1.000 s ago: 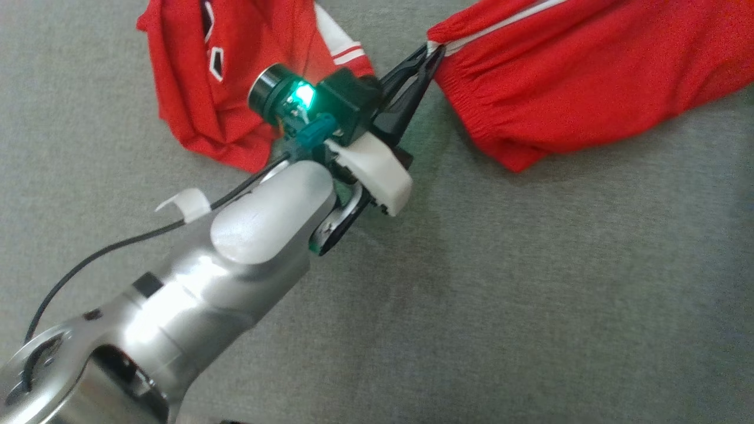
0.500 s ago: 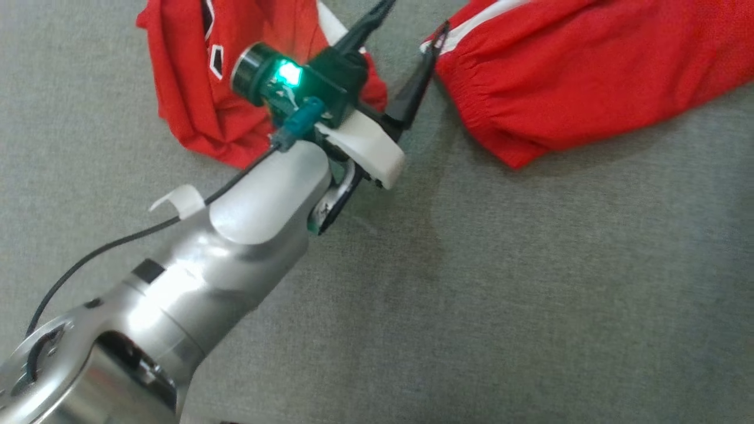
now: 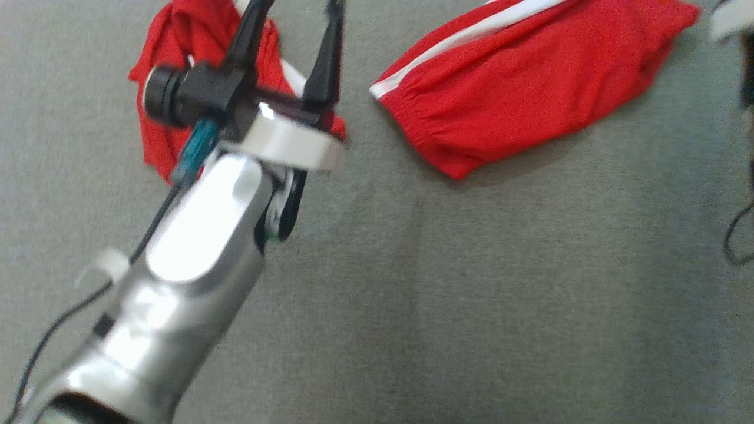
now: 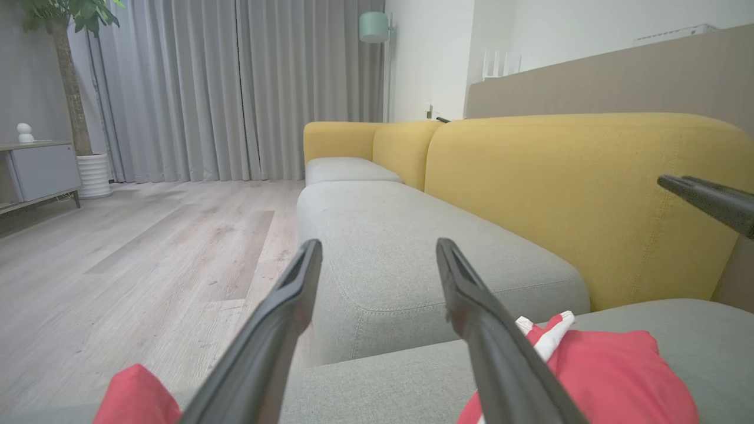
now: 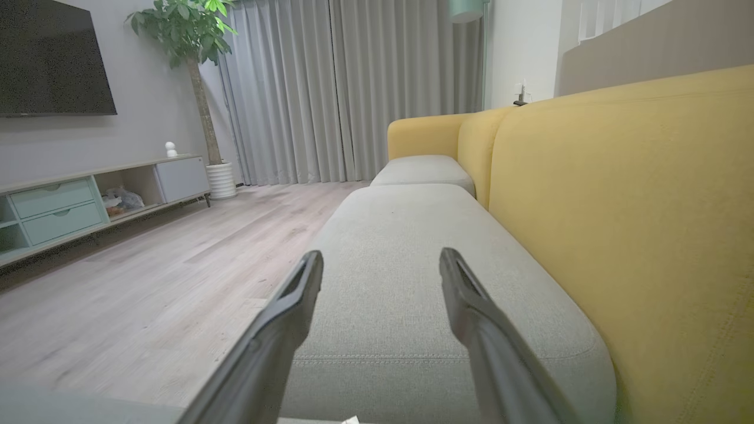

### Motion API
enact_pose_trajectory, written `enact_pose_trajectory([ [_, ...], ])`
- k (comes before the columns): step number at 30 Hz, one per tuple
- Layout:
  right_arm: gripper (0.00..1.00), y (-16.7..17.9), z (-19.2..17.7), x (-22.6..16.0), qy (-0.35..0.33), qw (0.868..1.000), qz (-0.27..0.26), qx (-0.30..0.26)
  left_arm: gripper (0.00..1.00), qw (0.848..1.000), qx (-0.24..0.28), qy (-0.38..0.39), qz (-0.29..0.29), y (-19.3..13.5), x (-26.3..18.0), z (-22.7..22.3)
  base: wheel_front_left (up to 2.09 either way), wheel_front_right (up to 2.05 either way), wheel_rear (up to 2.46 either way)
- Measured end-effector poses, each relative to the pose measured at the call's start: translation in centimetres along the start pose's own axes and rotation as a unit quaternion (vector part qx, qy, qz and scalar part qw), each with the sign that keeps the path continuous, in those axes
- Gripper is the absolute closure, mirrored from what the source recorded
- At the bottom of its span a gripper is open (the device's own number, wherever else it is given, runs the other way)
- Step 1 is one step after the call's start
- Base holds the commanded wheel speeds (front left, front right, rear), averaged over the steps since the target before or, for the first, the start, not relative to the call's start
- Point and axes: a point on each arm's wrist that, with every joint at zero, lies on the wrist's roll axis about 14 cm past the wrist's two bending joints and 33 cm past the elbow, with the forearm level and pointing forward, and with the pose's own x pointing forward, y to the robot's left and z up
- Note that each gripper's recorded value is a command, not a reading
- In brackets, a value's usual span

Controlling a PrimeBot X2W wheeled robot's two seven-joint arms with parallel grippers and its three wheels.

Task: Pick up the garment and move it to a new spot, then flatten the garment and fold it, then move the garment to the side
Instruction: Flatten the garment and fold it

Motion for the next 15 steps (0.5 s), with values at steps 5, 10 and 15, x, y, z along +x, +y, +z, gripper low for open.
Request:
enact_pose_trajectory([
  [5,0.0,1.0,-0.7,-5.4,-0.001,1.0,-0.005,0.026,0.0,1.0,-0.016,-0.009,0.017,-0.2,-2.7,0.4,0.0,0.0,0.0],
  [10,0.0,2.9,-2.6,-10.2,0.021,0.999,-0.006,0.048,0.0,0.999,-0.032,0.003,0.031,-0.4,-5.2,-0.4,0.0,0.0,0.0],
  [15,0.0,4.1,-4.4,-15.7,0.043,0.995,-0.032,0.084,0.0,0.998,-0.041,0.031,0.037,-1.2,-8.6,-2.4,0.0,0.0,0.0],
])
